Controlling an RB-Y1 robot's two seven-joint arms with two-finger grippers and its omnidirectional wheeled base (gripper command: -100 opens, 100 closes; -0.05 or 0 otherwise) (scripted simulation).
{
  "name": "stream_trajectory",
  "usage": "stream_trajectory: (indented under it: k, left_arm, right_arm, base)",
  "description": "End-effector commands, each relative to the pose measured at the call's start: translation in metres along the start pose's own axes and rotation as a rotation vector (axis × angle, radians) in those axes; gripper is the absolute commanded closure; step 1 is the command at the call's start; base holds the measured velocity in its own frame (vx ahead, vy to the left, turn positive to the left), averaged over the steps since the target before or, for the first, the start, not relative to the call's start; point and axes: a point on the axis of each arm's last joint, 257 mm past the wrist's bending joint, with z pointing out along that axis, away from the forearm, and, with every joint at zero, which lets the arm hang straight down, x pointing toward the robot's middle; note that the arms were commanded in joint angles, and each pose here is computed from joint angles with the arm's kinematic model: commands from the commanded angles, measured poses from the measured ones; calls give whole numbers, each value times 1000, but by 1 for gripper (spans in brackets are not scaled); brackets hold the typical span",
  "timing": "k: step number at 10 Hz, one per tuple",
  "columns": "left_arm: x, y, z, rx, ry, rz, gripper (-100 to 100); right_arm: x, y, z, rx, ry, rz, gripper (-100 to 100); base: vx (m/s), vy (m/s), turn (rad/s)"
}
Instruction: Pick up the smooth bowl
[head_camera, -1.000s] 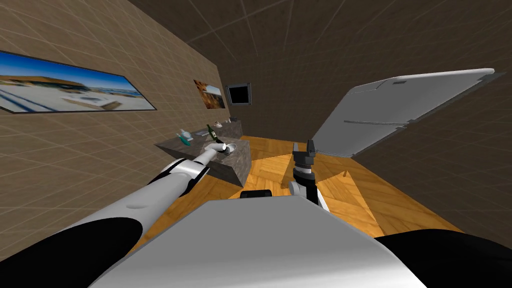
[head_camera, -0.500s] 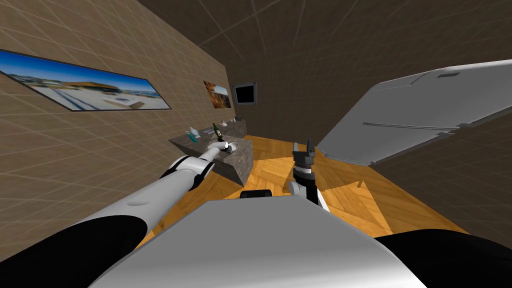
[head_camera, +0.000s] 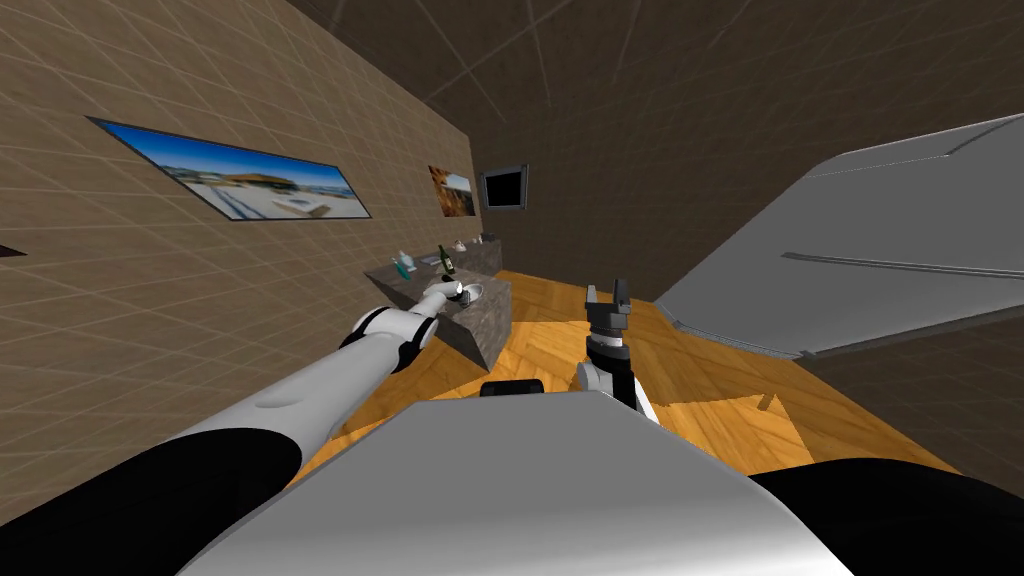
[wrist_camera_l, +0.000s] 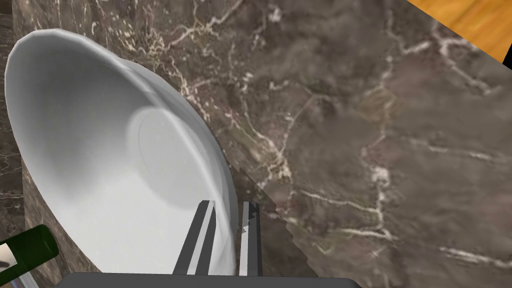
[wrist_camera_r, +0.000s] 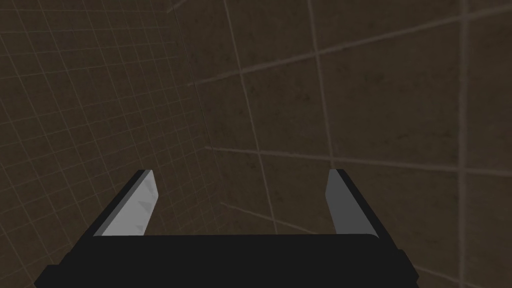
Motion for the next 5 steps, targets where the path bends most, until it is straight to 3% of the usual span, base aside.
stream_trajectory:
  k: [1,2,4,5]
  left_arm:
    - [6,0,-1,-2,15,30,100]
    - [22,2,1,-14,34,57,100]
    - [19,-1,-2,-9,35,49,100]
    - [20,-2,-2,-7,36,54,0]
  right_arm:
    - [0,0,0,0,0,0,0]
    - [0,0,0,0,0,0,0]
    - [0,0,0,0,0,0,0]
    - [0,0,0,0,0,0,0]
  base:
    - [27,-64,154]
    - [24,-66,194]
    - [11,-34,56]
    - [0,0,0]
